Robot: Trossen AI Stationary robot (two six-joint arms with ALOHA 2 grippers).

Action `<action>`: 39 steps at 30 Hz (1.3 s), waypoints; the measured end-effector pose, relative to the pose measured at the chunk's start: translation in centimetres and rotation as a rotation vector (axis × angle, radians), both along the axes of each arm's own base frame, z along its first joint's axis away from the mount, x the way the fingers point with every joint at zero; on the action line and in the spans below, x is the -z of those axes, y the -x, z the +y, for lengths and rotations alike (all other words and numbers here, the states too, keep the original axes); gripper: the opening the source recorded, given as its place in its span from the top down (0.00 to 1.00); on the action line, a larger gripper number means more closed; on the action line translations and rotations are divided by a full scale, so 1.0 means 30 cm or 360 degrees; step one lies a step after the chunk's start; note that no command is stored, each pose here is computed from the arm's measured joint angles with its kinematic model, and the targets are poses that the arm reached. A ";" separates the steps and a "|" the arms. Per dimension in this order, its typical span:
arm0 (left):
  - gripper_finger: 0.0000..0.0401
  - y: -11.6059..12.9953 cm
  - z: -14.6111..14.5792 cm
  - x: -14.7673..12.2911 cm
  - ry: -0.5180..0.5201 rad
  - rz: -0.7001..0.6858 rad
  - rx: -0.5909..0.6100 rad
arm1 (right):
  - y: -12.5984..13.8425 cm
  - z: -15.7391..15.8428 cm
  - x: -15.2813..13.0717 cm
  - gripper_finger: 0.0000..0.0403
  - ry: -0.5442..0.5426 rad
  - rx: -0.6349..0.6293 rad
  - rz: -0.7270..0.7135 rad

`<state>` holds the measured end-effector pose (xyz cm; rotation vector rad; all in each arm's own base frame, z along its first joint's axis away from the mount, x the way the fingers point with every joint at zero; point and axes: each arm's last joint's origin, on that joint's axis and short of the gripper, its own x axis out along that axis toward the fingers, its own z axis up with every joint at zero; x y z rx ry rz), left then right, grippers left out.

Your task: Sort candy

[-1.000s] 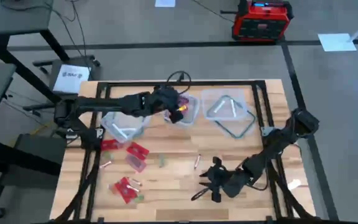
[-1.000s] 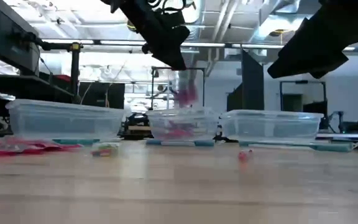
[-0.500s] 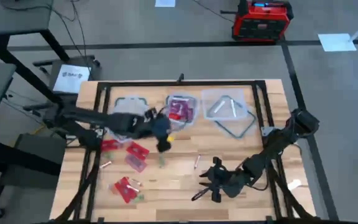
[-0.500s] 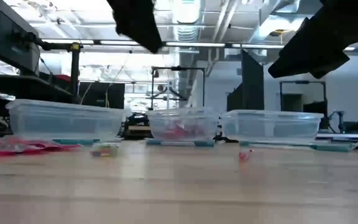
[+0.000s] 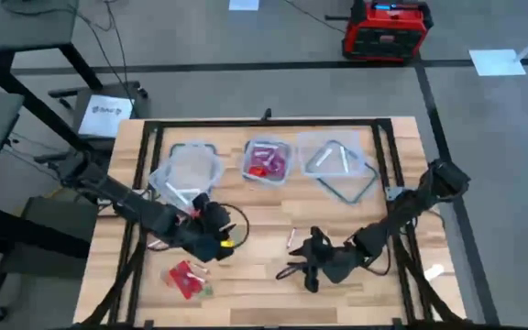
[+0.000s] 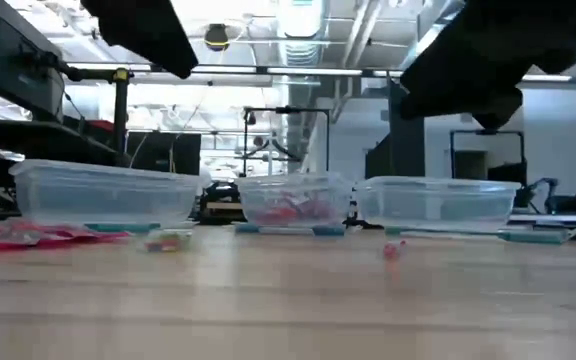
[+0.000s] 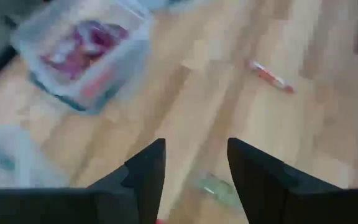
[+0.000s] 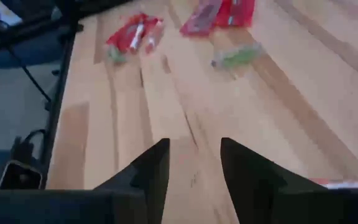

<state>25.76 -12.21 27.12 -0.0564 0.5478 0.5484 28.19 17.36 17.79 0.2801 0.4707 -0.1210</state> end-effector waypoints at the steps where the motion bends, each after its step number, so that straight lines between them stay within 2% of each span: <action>1: 0.61 -0.002 0.001 -0.005 -0.0045 -0.0044 -0.0038 | -0.011 -0.011 -0.005 0.67 0.0015 -0.0003 -0.0020; 4: 0.61 -0.007 0.008 -0.018 -0.0110 -0.0063 -0.0051 | -0.053 -0.051 -0.032 0.67 0.0020 -0.0019 -0.0143; 7: 0.61 0.008 0.013 -0.031 -0.0086 -0.0078 -0.0064 | -0.100 -0.104 -0.062 0.67 0.0063 -0.0160 -0.0238; 9: 0.61 0.029 0.015 -0.041 -0.0070 -0.0079 -0.0079 | -0.133 -0.135 -0.088 0.67 0.0099 -0.0210 -0.0246; 12: 0.61 0.057 0.014 -0.050 -0.0018 -0.0084 -0.0093 | -0.167 -0.175 -0.117 0.67 0.0120 -0.0175 -0.0220; 15: 0.61 0.066 0.007 -0.046 0.0096 -0.0016 -0.0017 | -0.169 -0.190 -0.108 0.67 0.0144 -0.0166 -0.0140; 18: 0.61 0.051 -0.010 -0.020 0.0199 0.0070 0.0057 | -0.156 -0.160 -0.099 0.67 0.0159 -0.0236 -0.0099; 21: 0.61 0.019 -0.017 0.028 0.0283 0.0084 -0.0046 | -0.127 -0.117 -0.088 0.67 0.0239 -0.0201 -0.0044; 24: 0.61 -0.036 -0.010 0.088 0.0477 0.0081 -0.0188 | -0.082 -0.067 -0.108 0.67 0.0359 -0.0076 -0.0067; 28: 0.61 -0.125 0.003 0.178 0.0701 0.0217 -0.0142 | -0.015 -0.006 -0.137 0.67 0.0457 -0.0040 -0.0080; 31: 0.61 -0.157 0.012 0.231 0.0855 0.0315 -0.0164 | 0.025 0.030 -0.140 0.67 0.0461 -0.0051 -0.0063; 39: 0.61 -0.181 0.022 0.306 0.0979 0.0350 -0.0374 | 0.063 0.061 -0.103 0.67 0.0539 -0.0053 0.0038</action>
